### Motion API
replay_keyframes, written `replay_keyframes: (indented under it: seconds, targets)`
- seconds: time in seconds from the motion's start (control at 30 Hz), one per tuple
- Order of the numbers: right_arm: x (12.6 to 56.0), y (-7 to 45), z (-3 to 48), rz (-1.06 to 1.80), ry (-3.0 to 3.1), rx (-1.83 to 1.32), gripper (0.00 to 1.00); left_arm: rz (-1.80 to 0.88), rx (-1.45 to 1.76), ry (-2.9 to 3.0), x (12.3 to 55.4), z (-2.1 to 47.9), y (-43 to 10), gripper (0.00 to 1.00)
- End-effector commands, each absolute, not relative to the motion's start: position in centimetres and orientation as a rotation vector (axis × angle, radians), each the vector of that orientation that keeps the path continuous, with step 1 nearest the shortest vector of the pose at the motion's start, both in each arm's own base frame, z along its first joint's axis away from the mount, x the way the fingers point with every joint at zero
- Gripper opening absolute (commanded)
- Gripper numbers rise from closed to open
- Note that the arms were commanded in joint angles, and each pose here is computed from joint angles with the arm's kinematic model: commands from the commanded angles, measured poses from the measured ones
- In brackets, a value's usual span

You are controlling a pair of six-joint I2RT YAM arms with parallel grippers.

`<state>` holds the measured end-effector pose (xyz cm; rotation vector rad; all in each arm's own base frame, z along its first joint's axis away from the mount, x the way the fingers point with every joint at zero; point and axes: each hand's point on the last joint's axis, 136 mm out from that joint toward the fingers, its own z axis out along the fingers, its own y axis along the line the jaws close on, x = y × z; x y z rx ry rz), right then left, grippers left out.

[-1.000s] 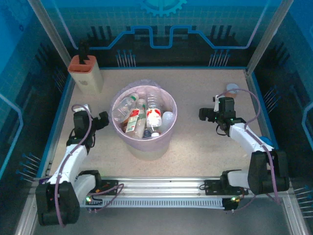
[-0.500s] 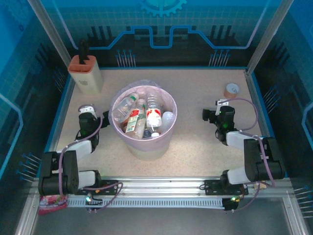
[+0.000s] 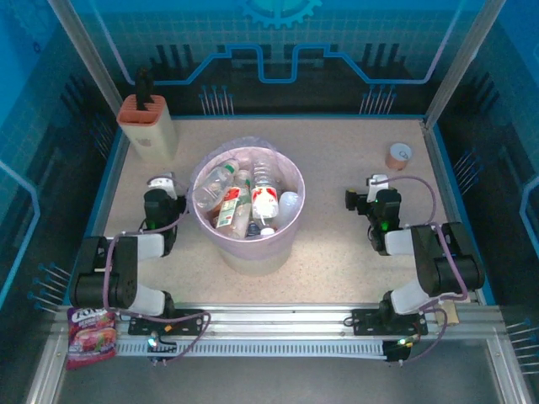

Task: Put the plastic bottles in the bin

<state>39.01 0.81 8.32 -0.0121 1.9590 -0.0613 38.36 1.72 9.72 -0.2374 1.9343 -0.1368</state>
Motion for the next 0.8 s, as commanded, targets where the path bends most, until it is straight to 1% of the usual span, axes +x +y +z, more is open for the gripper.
replay_keyframes:
  seconds: [0.0,0.1,0.77]
  targets:
    - [39.55,0.94,10.05,-0.078,1.879,-0.023,1.00,-0.065,-0.182,1.891,39.37,10.15,1.46,0.99]
    - [39.62,0.99,10.05,-0.084,1.881,-0.026,1.00,-0.046,-0.181,1.893,39.20,9.39,1.42,0.99]
    - [39.81,1.38,10.01,-0.096,1.889,-0.048,1.00,-0.023,-0.172,1.883,39.48,9.59,1.24,0.99]
